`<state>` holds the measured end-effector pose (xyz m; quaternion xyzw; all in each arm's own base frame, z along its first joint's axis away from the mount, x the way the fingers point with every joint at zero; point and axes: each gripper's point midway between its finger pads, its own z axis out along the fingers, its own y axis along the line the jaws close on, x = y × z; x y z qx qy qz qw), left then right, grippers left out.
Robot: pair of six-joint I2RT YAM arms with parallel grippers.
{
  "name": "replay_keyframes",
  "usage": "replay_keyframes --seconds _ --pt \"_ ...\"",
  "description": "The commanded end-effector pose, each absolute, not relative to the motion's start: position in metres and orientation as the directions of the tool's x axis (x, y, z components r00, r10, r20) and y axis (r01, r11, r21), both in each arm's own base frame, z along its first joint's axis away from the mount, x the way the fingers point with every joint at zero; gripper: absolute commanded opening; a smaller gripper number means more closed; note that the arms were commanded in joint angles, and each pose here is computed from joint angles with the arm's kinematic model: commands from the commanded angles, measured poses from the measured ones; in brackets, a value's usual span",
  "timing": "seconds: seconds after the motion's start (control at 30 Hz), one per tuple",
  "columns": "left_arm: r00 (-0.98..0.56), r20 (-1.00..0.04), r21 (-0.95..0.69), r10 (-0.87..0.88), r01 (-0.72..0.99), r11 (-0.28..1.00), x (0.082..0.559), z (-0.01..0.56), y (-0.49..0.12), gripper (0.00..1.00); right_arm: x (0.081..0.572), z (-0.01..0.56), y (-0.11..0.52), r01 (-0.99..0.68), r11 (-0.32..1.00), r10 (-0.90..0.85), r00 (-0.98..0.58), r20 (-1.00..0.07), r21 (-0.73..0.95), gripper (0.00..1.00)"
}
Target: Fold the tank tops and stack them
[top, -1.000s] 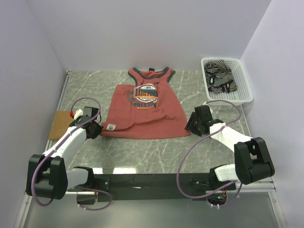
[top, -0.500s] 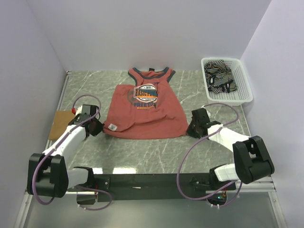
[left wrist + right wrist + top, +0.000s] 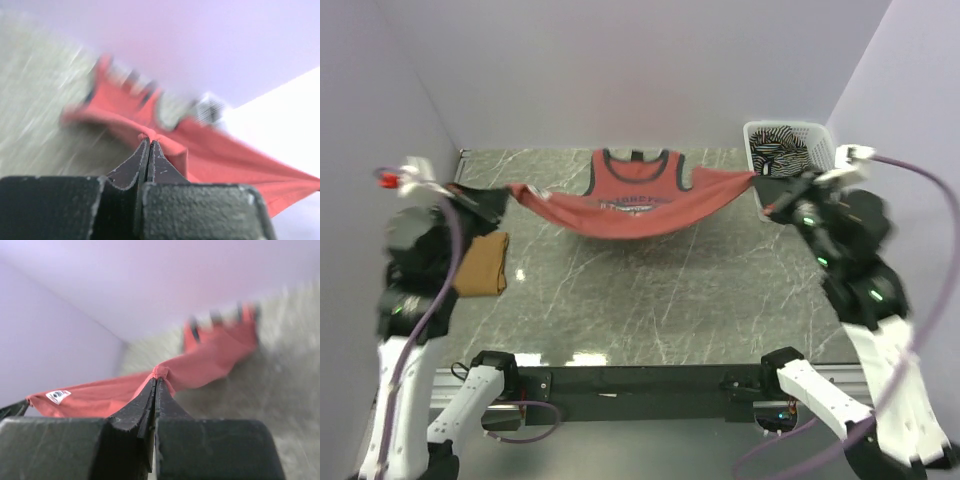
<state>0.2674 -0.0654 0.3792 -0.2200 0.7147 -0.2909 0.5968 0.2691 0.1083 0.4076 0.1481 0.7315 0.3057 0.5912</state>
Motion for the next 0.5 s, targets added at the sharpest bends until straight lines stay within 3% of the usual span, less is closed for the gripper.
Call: replay_keyframes --seconds 0.0,0.17,0.27,0.4,0.47 --pt "-0.018 -0.760 -0.632 -0.650 0.258 0.731 0.223 0.487 -0.069 0.00 0.226 0.468 0.091 -0.213 0.776 0.572 -0.159 -0.805 0.594 0.00" --pt "0.176 -0.698 -0.544 -0.694 0.500 0.674 0.150 0.605 -0.073 0.01 0.171 0.553 0.076 -0.355 0.731 0.626 0.007 -0.780 0.583 0.00" --pt "0.249 -0.662 -0.496 -0.707 0.562 0.662 0.124 0.647 -0.070 0.01 0.140 0.598 0.067 -0.429 0.706 0.657 0.099 -0.747 0.564 0.00" --pt "0.273 -0.636 -0.460 -0.722 0.617 0.639 0.116 0.675 -0.074 0.01 0.115 0.645 0.062 -0.503 0.688 0.674 0.175 -0.717 0.524 0.00" --pt "0.262 -0.641 -0.463 -0.722 0.619 0.635 0.127 0.679 -0.077 0.01 0.127 0.652 0.067 -0.510 0.689 0.669 0.175 -0.723 0.515 0.00"
